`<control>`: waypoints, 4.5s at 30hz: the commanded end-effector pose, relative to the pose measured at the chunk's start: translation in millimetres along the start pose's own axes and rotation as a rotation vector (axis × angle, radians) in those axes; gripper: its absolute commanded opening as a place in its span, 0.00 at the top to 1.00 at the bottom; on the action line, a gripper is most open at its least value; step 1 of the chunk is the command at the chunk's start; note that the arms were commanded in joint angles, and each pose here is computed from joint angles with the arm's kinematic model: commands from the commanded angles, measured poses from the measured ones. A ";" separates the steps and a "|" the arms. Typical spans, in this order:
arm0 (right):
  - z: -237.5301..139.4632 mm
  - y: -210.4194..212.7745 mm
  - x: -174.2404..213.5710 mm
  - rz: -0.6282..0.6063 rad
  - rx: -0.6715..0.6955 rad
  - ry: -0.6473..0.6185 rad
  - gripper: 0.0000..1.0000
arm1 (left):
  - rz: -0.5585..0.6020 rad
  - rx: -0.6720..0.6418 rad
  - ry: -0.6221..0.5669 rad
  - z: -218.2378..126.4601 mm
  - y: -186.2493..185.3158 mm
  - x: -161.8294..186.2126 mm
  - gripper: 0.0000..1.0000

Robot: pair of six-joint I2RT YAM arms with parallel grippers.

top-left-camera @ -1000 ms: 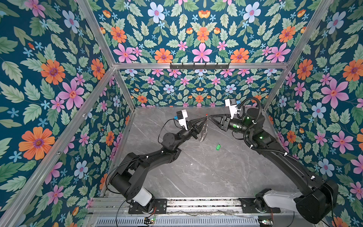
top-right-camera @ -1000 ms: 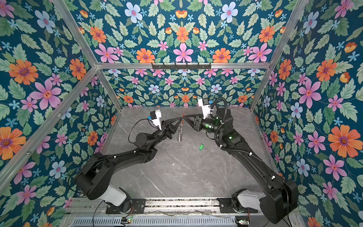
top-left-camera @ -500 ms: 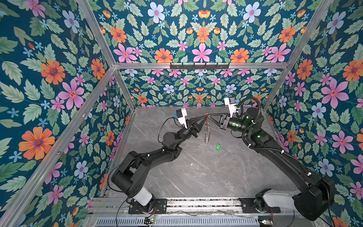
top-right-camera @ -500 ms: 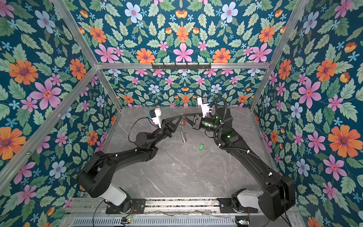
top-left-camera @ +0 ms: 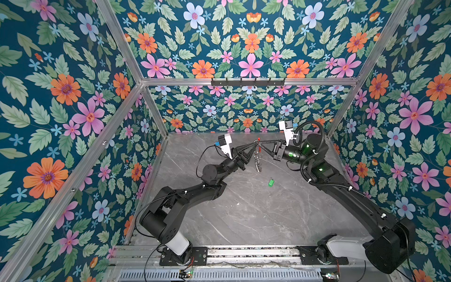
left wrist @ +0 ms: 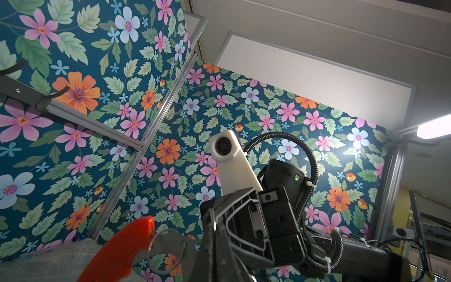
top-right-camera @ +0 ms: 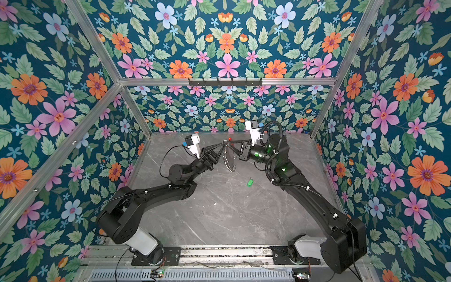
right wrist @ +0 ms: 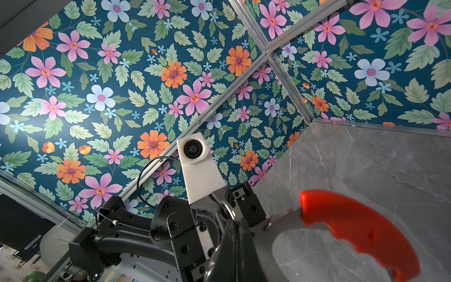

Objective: Put the keys on the keyring

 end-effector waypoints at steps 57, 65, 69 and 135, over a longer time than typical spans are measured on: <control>-7.0 -11.7 45.7 -0.468 0.228 0.363 1.00 | 0.166 0.158 0.764 -17.7 11.7 29.7 0.82; -2.1 -19.8 37.2 -0.428 0.282 0.304 1.00 | 0.200 0.103 0.739 -16.9 21.8 29.9 1.00; -5.9 -31.2 24.5 -0.341 0.370 0.143 0.57 | 0.222 -0.010 0.618 -14.3 35.9 21.8 1.00; 89.8 -56.8 -58.9 0.068 0.011 0.130 0.94 | -0.288 -0.596 -0.106 1.0 117.7 -72.1 1.00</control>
Point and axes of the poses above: each gripper's point midway between its finger pads, its own z axis out along the fingers, its own y axis along the line the jaws close on, x = y × z, the point moved 3 cm from there along -z, back along the fingers, and after that the axes turned 5 degrees about z, right-handed, at the moved point
